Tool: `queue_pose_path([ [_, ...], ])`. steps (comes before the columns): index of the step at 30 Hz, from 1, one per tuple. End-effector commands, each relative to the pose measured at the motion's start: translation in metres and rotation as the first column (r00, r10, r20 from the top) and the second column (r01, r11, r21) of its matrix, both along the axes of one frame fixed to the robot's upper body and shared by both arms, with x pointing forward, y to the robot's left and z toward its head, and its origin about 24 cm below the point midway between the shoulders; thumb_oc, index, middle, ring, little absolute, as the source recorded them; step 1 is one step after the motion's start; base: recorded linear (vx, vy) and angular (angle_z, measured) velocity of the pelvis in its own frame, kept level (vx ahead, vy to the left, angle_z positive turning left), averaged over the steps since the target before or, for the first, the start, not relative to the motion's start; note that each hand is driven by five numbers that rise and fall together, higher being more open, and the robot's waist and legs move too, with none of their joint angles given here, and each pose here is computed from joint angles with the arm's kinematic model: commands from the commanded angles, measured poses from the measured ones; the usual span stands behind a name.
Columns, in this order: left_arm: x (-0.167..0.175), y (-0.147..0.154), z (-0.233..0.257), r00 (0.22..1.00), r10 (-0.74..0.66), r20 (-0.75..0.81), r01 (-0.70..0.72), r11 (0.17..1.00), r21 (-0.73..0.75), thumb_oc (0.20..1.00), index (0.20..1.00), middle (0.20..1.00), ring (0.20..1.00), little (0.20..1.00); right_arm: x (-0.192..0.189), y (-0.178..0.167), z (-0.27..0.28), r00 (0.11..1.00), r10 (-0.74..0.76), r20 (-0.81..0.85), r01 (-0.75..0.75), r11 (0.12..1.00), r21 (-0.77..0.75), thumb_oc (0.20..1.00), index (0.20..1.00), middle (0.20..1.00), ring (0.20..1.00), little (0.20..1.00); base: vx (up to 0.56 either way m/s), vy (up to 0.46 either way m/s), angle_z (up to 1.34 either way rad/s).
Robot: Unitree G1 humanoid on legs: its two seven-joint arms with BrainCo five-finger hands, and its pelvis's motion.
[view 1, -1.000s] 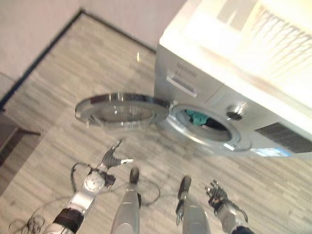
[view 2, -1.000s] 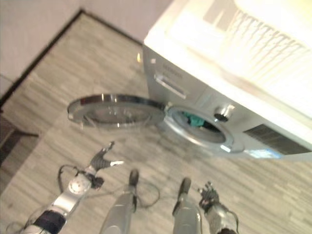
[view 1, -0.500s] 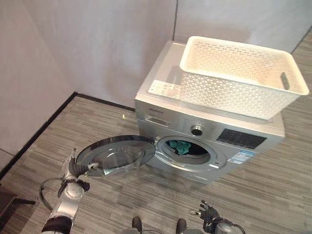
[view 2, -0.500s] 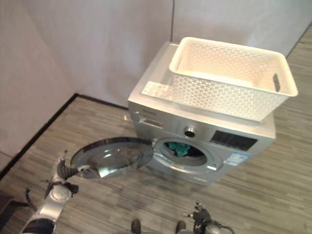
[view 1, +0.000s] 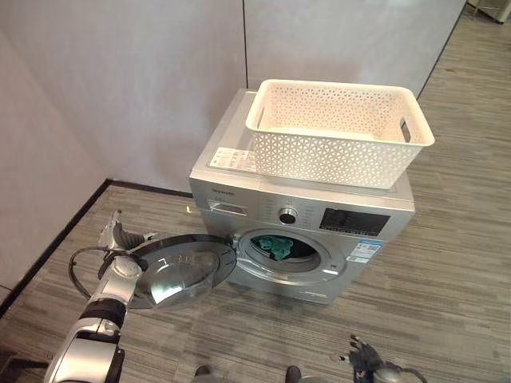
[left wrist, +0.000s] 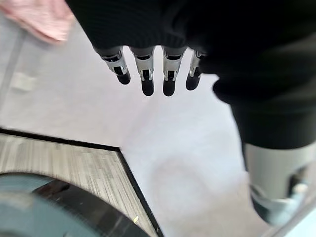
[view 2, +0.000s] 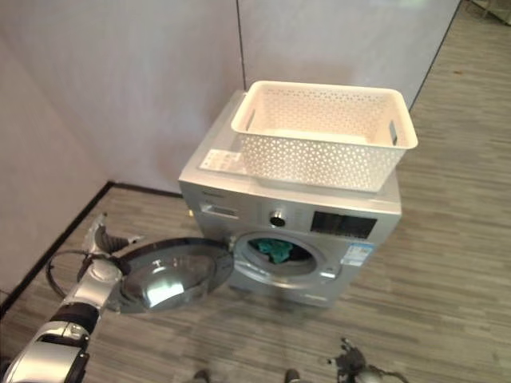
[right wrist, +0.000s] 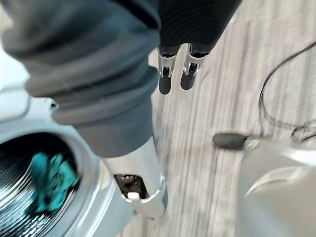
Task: Grab the laundry basket,head to the washer,open it,put in the laundry and shut it.
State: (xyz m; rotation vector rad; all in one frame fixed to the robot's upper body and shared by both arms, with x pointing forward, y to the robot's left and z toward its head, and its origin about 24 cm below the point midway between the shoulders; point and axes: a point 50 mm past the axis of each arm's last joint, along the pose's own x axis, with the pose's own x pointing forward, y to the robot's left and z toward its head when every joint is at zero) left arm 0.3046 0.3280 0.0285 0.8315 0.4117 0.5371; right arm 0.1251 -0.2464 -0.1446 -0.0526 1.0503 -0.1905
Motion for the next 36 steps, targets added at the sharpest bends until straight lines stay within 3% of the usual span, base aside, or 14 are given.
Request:
queue_pose_path([
  [1,0.007,0.024,0.02,0.992,0.118,0.037,-0.115,0.99,-0.077,1.0,1.0,1.0,1.0,1.0,-0.001,0.003,0.002,0.999,0.016,0.045,-0.016,1.0,0.011,1.0,1.0,1.0,1.0,1.0,0.09,0.174,-0.25],
  [5,0.003,0.045,0.032,0.973,0.227,0.036,-0.22,0.965,-0.144,1.0,1.0,1.0,1.0,1.0,0.001,0.008,0.005,0.996,0.03,0.082,-0.034,0.999,0.037,1.0,1.0,1.0,1.0,1.0,0.06,0.196,-0.45],
  [10,-0.022,0.067,0.02,0.946,0.311,-0.09,-0.322,0.935,-0.149,1.0,1.0,1.0,1.0,1.0,0.008,0.016,0.009,0.989,0.097,0.114,-0.104,0.993,0.055,1.0,1.0,1.0,1.0,1.0,0.01,0.017,-0.26],
  [16,-0.034,0.074,0.013,0.931,0.327,-0.163,-0.35,0.926,-0.139,1.0,1.0,1.0,1.0,1.0,0.036,0.011,0.031,0.962,0.119,0.247,-0.131,0.991,0.031,1.0,1.0,1.0,1.0,1.0,-0.1,-0.042,-0.17],
  [22,-0.082,0.06,-0.052,0.868,0.3,-0.395,-0.404,0.89,-0.212,1.0,1.0,1.0,1.0,1.0,0.053,0.009,0.042,0.945,0.12,0.303,-0.132,0.991,0.017,1.0,1.0,1.0,1.0,1.0,-0.06,-0.019,-0.15],
  [23,-0.11,0.046,-0.084,0.822,0.273,-0.499,-0.434,0.869,-0.238,1.0,1.0,1.0,1.0,1.0,0.055,0.007,0.044,0.944,0.125,0.306,-0.134,0.991,0.007,1.0,1.0,1.0,1.0,1.0,0.02,-0.001,-0.21],
  [27,-0.139,0.015,-0.122,0.77,0.205,-0.604,-0.432,0.865,-0.257,1.0,1.0,1.0,1.0,1.0,0.062,0.007,0.052,0.927,0.155,0.343,-0.159,0.987,-0.017,1.0,1.0,1.0,1.0,1.0,0.05,-0.01,-0.25],
  [29,-0.133,-0.059,-0.155,0.783,-0.031,-0.621,-0.232,0.912,-0.338,1.0,1.0,1.0,1.0,1.0,0.063,0.008,0.052,0.924,0.137,0.358,-0.137,0.99,-0.024,1.0,1.0,1.0,1.0,1.0,0.04,-0.032,-0.02],
  [32,-0.127,-0.123,-0.168,0.814,-0.234,-0.532,-0.063,0.875,-0.481,1.0,1.0,1.0,1.0,1.0,0.044,-0.005,0.039,0.956,0.096,0.276,-0.086,0.995,-0.049,1.0,1.0,1.0,1.0,1.0,0.03,-0.071,0.22],
  [33,-0.12,-0.149,-0.167,0.818,-0.33,-0.472,0.041,0.851,-0.523,1.0,1.0,1.0,1.0,1.0,0.024,-0.013,0.025,0.982,0.046,0.183,-0.037,0.998,-0.052,1.0,1.0,1.0,1.0,1.0,0.08,-0.151,0.39],
  [36,-0.104,-0.161,-0.158,0.829,-0.39,-0.401,0.139,0.838,-0.528,1.0,1.0,1.0,1.0,1.0,0.018,-0.012,0.017,0.99,-0.02,0.139,0.025,0.999,-0.031,1.0,1.0,1.0,1.0,1.0,0.05,-0.094,0.26],
])
